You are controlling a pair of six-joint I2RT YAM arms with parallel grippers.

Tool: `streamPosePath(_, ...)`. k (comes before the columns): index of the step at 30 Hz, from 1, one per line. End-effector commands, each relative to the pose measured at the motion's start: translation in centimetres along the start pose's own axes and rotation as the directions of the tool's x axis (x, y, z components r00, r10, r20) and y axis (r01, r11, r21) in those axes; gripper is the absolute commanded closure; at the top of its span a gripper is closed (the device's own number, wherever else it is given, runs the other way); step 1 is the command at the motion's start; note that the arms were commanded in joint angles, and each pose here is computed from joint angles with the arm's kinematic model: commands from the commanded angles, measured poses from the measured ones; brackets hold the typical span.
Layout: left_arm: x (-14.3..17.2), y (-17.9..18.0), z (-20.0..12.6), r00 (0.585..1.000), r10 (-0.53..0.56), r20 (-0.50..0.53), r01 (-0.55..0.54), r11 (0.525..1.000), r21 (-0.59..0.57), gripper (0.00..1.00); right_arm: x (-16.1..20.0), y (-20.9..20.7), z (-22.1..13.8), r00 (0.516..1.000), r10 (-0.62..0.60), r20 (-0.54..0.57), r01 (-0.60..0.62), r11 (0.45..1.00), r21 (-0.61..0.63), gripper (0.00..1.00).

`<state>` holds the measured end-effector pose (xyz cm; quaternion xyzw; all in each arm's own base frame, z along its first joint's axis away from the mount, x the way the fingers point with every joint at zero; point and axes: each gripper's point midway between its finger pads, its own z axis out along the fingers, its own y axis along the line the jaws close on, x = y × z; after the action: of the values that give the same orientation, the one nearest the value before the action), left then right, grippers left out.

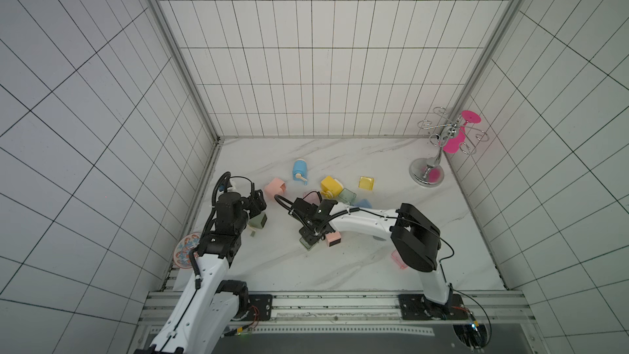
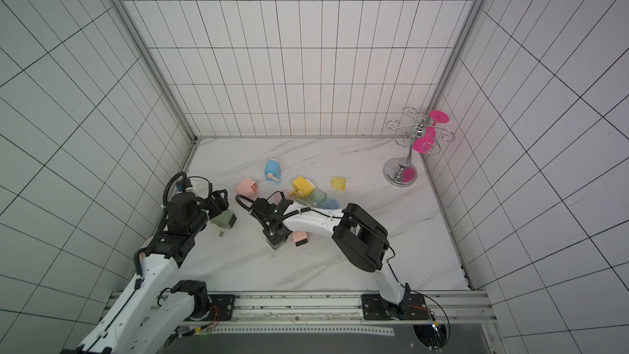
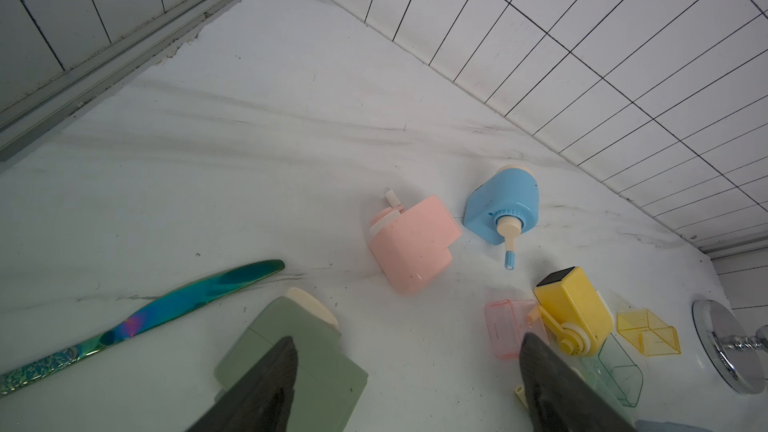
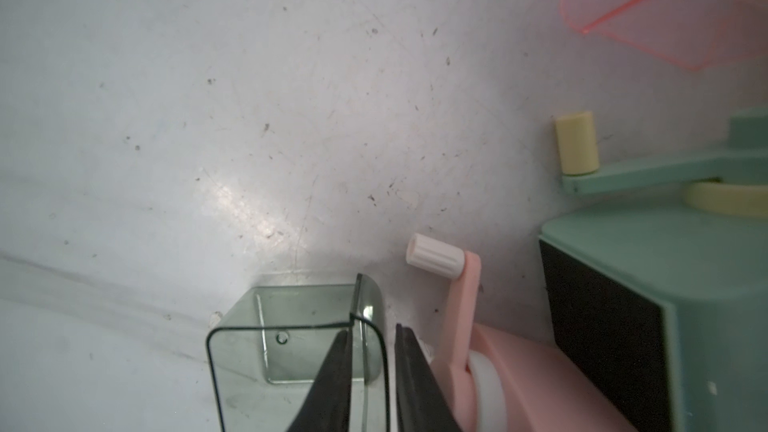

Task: Put the tray back into the pencil sharpener
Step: Pick up the container from the center of the board, then place the container at the center of the board.

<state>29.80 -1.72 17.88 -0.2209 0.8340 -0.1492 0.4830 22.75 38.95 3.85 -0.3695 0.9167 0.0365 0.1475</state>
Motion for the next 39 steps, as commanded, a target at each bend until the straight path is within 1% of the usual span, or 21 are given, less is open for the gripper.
streamPosePath(1, -1.2, -0.3, -0.5, 1.000, 0.001, 0.031, -0.001, 1.000, -0.004, 0.15, -0.6, 0.5, -0.2, 1.000, -0.016, 0.002, 0.016, 1.000, 0.007, 0.82)
streamPosePath(8, -1.5, -0.4, -0.6, 0.999, -0.004, 0.037, 0.004, 1.000, 0.000, 0.15, -0.5, 0.7, -0.2, 1.000, -0.019, 0.000, 0.019, 1.000, 0.002, 0.95)
streamPosePath(11, -1.6, -0.6, -0.7, 0.999, -0.003, 0.038, 0.003, 1.000, 0.004, 0.15, -0.7, 1.0, -0.7, 1.000, -0.021, 0.010, 0.021, 1.000, -0.006, 1.00)
streamPosePath(12, -1.6, -0.6, -0.7, 0.999, -0.004, 0.038, 0.004, 1.000, 0.005, 0.15, -0.7, 1.0, -1.0, 1.000, -0.021, 0.016, 0.021, 1.000, -0.007, 1.00)
streamPosePath(15, -1.8, -0.7, -0.9, 0.999, -0.003, 0.043, 0.003, 1.000, 0.008, 0.15, -1.2, 1.6, -2.8, 0.998, -0.016, 0.057, 0.017, 1.000, -0.021, 1.00)
streamPosePath(17, -2.0, -0.8, -0.9, 0.999, -0.002, 0.045, 0.002, 1.000, 0.010, 0.15, -1.4, 2.0, -4.7, 0.995, -0.009, 0.095, 0.013, 0.999, -0.035, 1.00)
streamPosePath(20, -2.2, -1.0, -1.0, 0.999, 0.001, 0.050, -0.002, 1.000, 0.013, 0.15, -0.8, 2.2, -7.4, 0.991, 0.024, 0.134, -0.016, 0.998, -0.061, 1.00)
streamPosePath(26, -2.3, -1.2, -0.8, 0.999, 0.007, 0.051, -0.008, 1.000, 0.020, 0.15, 3.5, 0.8, -10.7, 0.982, 0.123, 0.144, -0.115, 0.991, -0.066, 1.00)
streamPosePath(28, -2.3, -1.3, -0.8, 0.999, 0.013, 0.048, -0.015, 1.000, 0.025, 0.15, 6.1, -0.6, -11.2, 0.982, 0.156, 0.110, -0.153, 0.988, -0.033, 1.00)
streamPosePath(32, -2.2, -1.4, -0.6, 0.999, 0.026, 0.043, -0.028, 0.999, 0.032, 0.15, 10.5, -4.0, -12.0, 0.965, 0.242, 0.098, -0.248, 0.967, 0.055, 1.00)
streamPosePath(34, -2.2, -1.3, -0.6, 0.999, 0.029, 0.041, -0.030, 0.999, 0.026, 0.15, 12.4, -5.7, -11.8, 0.952, 0.291, 0.093, -0.300, 0.949, 0.101, 1.00)
streamPosePath(37, -2.1, -1.3, -0.4, 0.998, 0.032, 0.045, -0.033, 0.999, 0.031, 0.15, 15.3, -7.8, -10.1, 0.904, 0.423, 0.057, -0.427, 0.894, 0.137, 1.00)
streamPosePath(39, -2.0, -1.2, -0.5, 0.999, 0.030, 0.045, -0.031, 0.999, 0.030, 0.15, 16.5, -8.7, -9.4, 0.878, 0.475, 0.056, -0.478, 0.863, 0.162, 1.00)
